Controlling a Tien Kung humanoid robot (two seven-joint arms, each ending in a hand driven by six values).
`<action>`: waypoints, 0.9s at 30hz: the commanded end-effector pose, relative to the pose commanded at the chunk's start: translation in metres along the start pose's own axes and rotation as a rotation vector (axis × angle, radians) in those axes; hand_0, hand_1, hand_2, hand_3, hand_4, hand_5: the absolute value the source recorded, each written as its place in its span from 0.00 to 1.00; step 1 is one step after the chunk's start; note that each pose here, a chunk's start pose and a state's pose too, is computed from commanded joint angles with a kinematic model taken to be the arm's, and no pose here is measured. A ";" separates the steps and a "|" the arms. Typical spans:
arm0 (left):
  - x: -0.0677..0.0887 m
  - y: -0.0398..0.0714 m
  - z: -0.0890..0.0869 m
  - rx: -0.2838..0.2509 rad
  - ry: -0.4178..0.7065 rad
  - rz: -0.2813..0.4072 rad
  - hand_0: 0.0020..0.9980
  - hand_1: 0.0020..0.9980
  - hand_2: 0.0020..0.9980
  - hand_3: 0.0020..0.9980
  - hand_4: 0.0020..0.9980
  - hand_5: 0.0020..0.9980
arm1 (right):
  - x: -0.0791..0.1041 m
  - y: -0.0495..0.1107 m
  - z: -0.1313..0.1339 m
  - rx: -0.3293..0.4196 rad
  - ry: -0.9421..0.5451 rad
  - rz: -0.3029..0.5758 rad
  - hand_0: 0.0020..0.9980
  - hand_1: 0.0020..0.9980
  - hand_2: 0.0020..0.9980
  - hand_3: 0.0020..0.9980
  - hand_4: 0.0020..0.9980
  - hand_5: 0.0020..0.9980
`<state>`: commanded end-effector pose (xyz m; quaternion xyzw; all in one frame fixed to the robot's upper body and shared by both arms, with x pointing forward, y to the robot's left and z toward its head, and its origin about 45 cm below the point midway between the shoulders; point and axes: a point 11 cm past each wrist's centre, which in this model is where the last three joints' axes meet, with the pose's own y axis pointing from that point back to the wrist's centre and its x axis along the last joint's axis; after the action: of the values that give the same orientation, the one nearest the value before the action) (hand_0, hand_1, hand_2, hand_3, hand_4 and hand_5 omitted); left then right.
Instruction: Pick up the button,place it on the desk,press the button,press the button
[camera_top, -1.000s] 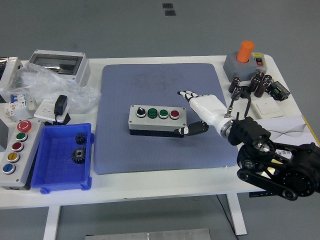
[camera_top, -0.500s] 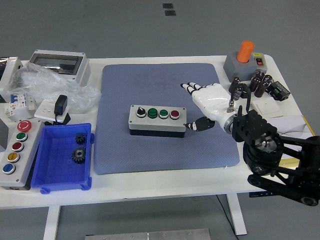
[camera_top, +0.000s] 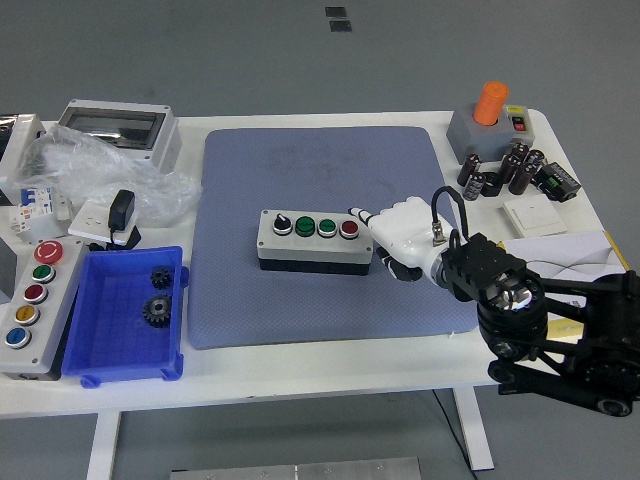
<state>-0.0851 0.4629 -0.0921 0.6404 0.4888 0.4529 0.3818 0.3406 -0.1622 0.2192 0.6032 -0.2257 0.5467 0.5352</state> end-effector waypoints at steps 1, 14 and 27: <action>0.000 0.000 0.000 0.000 0.000 0.000 0.67 0.68 0.64 0.64 0.74 0.38 | 0.000 0.000 0.000 0.000 -0.001 0.001 0.50 0.54 0.31 0.99 0.31 0.00; -0.002 0.000 -0.001 0.004 0.000 -0.005 0.67 0.68 0.64 0.64 0.74 0.38 | -0.008 0.001 -0.004 0.013 -0.005 -0.018 0.48 0.53 0.29 1.00 0.31 0.00; -0.002 0.000 0.001 0.003 0.001 -0.003 0.67 0.68 0.64 0.64 0.75 0.38 | -0.026 -0.003 -0.008 0.013 -0.006 -0.073 0.48 0.53 0.29 0.99 0.30 0.00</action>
<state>-0.0843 0.4613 -0.0928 0.6400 0.4905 0.4522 0.3812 0.3319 -0.1627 0.1933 0.6160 -0.2017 0.5266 0.5501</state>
